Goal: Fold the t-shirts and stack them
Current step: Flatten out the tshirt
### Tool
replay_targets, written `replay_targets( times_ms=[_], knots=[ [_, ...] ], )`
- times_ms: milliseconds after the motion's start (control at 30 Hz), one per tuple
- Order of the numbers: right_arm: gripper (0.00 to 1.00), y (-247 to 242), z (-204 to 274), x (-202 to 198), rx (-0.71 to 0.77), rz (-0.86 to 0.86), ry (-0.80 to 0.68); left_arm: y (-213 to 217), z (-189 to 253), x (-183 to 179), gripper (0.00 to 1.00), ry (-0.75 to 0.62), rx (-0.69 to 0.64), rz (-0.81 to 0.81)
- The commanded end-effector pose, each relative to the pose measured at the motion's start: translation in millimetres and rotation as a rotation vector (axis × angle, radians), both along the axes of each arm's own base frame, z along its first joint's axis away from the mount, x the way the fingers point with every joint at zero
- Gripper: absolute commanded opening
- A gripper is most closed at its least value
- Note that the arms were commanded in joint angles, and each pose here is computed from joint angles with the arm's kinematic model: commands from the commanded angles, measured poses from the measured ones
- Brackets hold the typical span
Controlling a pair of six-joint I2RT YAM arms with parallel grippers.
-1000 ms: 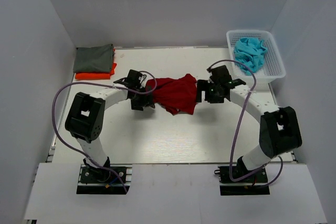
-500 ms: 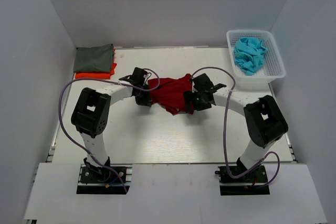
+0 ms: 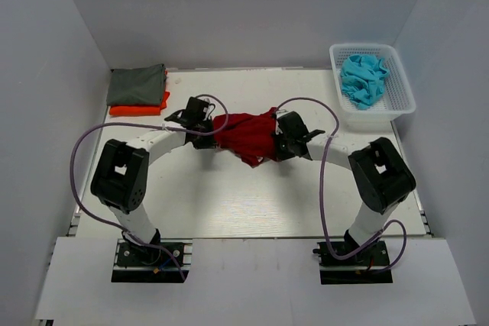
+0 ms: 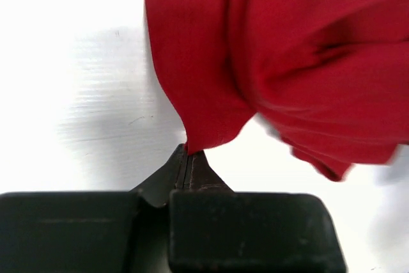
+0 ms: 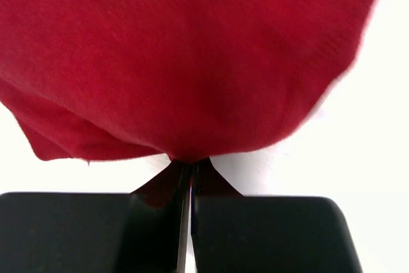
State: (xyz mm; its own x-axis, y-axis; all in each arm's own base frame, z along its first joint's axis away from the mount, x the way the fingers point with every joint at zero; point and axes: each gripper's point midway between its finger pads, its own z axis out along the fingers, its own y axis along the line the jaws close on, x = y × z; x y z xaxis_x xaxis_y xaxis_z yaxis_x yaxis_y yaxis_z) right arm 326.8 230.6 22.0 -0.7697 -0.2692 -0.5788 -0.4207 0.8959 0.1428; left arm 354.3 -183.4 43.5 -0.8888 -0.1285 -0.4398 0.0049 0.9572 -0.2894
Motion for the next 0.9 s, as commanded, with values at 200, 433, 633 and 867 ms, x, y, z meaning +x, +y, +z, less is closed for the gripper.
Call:
replay_targets(
  times_ms=[200, 433, 633, 867],
  knots=[
    [0.0, -25.6, 161.0, 30.6, 0.077, -0.168, -0.381, 5.9, 164.7, 41.1, 0.0, -0.458, -0.08, 0.069],
    [0.0, -58.3, 329.0, 40.5, 0.149, -0.322, -0.679, 29.4, 340.5, 32.2, 0.0, -0.894, -0.182, 0.147],
    [0.0, -67.8, 462.3, 19.9, 0.287, -0.279, -0.943, 47.7, 458.5, -4.7, 0.0, -1.171, -0.261, 0.151],
    [0.0, -130.9, 569.1, -27.5, 0.28, -0.398, -1.267, 109.7, 524.4, -47.4, 0.0, -1.323, -0.2, 0.378]
  ],
)
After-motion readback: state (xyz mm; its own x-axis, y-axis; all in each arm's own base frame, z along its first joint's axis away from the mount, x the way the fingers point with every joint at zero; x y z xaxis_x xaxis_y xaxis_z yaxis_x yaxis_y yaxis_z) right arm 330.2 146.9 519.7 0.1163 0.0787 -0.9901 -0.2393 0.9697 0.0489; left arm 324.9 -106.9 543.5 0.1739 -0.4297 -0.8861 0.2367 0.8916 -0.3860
